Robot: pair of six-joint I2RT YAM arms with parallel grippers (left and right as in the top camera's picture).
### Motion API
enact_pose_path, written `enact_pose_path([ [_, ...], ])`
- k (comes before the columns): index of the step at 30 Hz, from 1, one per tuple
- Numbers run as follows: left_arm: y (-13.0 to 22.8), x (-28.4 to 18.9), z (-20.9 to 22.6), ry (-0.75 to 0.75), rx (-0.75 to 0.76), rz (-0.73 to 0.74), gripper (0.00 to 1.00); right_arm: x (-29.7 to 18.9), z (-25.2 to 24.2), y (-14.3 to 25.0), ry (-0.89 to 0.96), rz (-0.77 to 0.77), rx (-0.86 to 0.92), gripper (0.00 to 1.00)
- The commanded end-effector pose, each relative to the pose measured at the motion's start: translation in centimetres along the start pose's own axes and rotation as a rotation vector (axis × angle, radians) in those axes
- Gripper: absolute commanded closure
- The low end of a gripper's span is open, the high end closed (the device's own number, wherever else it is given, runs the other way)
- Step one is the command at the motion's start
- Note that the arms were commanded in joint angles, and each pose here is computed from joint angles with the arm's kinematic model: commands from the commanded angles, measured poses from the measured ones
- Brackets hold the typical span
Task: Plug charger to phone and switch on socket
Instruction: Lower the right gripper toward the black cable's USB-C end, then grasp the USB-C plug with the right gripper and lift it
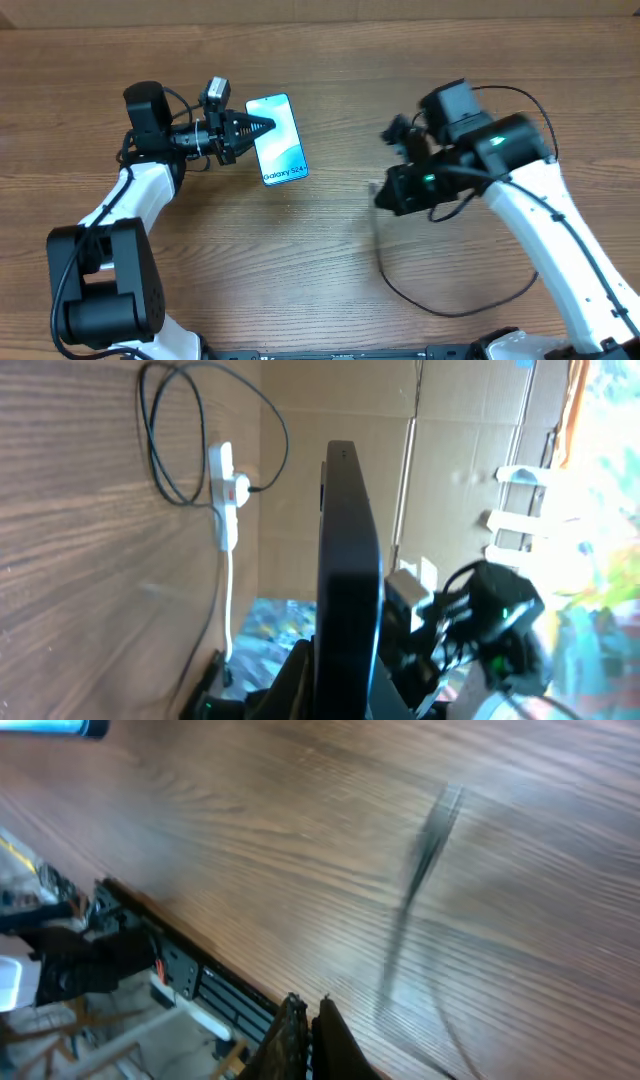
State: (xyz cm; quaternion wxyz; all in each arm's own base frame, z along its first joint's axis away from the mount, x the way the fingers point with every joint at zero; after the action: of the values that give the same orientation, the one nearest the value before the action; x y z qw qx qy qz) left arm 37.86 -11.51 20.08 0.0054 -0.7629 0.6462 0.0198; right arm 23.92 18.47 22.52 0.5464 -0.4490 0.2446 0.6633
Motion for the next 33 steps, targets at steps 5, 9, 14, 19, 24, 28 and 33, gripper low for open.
enact_pose_path([
  [5,0.7,0.4,-1.5,0.035,0.085,0.070,0.96,1.6,3.1,0.5,0.007,0.001,-0.031,0.96],
  [9,0.7,0.4,-1.7,0.037,0.138,0.069,0.96,2.2,3.1,0.7,0.089,-0.005,-0.081,0.96],
  [14,0.7,0.3,-1.7,0.041,0.214,0.069,0.96,2.2,-0.8,-0.9,0.336,-0.118,0.043,0.70],
  [19,0.3,-0.4,-1.7,0.039,0.234,0.047,0.96,6.1,-3.3,-1.5,0.365,-0.172,0.057,0.38],
  [24,-0.5,-2.2,-1.5,0.033,0.239,-0.005,0.96,9.6,-5.2,-1.8,0.353,-0.241,0.042,0.34],
  [28,-0.8,-3.2,-1.3,0.031,0.239,-0.032,0.96,10.8,-7.5,-2.2,0.444,-0.299,0.035,0.34],
  [33,-0.8,-3.3,-1.3,0.031,0.236,-0.033,0.96,13.3,-8.5,-2.8,0.465,-0.267,-0.010,0.38],
])
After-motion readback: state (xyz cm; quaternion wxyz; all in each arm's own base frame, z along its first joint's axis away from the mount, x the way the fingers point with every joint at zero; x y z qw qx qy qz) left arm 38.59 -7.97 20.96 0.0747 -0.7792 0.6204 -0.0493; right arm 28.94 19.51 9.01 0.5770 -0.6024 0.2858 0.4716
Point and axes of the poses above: each gripper's point midway between its finger pads, its own x axis out along the fingers, its own z axis along the line the jaws close on, y = z × x, the point moved 2 cm from there along -x, back along the fingers, and after that the axes turned 2 degrees about x, right-handed, at the moved point
